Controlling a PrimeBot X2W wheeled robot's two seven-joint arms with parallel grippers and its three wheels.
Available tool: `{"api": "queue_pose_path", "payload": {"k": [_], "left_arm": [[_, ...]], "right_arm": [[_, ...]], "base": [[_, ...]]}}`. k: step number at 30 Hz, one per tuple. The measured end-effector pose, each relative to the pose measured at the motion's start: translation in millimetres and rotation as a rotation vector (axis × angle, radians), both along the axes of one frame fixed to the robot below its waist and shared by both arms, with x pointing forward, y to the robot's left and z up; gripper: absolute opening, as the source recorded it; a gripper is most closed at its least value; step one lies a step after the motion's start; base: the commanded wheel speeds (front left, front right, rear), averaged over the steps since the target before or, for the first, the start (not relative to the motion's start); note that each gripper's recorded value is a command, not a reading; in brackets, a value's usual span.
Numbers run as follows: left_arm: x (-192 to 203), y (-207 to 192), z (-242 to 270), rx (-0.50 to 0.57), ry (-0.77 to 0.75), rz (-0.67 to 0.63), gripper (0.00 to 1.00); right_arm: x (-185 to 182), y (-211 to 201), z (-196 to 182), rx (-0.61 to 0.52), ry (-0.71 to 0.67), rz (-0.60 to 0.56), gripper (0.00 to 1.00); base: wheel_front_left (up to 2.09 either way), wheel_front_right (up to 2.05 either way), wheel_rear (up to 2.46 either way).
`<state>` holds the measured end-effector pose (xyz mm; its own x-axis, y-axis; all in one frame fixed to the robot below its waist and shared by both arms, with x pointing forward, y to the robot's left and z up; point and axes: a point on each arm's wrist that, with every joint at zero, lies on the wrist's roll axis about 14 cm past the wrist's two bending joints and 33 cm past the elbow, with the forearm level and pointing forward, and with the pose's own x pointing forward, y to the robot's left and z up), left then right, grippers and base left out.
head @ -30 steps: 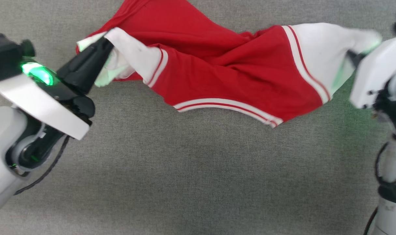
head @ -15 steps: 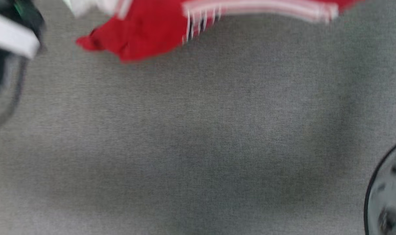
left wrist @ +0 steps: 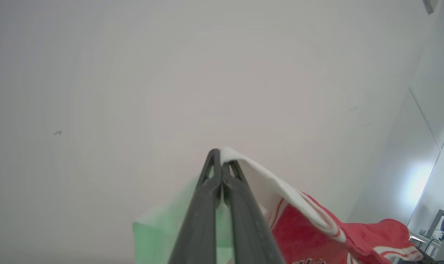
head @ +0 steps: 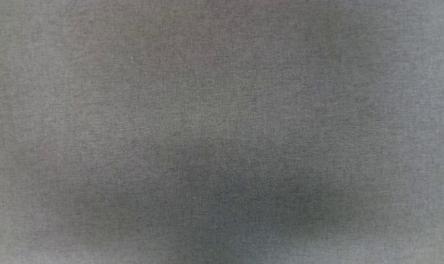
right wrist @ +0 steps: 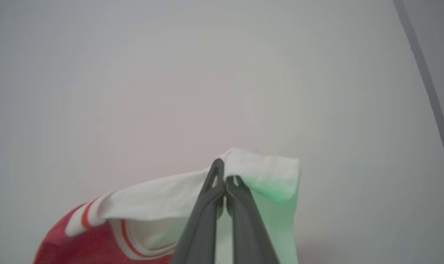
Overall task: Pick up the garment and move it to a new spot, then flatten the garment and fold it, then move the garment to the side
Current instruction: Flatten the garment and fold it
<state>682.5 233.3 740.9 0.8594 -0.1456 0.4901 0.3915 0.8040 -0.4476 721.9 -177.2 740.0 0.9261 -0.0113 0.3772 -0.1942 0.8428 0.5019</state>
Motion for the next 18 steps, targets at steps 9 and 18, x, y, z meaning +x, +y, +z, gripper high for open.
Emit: {"api": "queue_pose_path", "payload": {"k": [9,18], "left_arm": [[-17.6,-17.2,-65.5,0.014,0.160,-0.097,0.00],[-86.3,-22.3,-196.7,0.121,0.471,-0.164,0.00]], "right_arm": [[6.9,13.0,-67.6,-0.120,0.206,0.002,0.00],[-27.4,20.1,-195.4,-0.281,0.520,0.054,0.00]], "base": [[0.00,0.00,0.00],[0.00,0.00,0.00]]}}
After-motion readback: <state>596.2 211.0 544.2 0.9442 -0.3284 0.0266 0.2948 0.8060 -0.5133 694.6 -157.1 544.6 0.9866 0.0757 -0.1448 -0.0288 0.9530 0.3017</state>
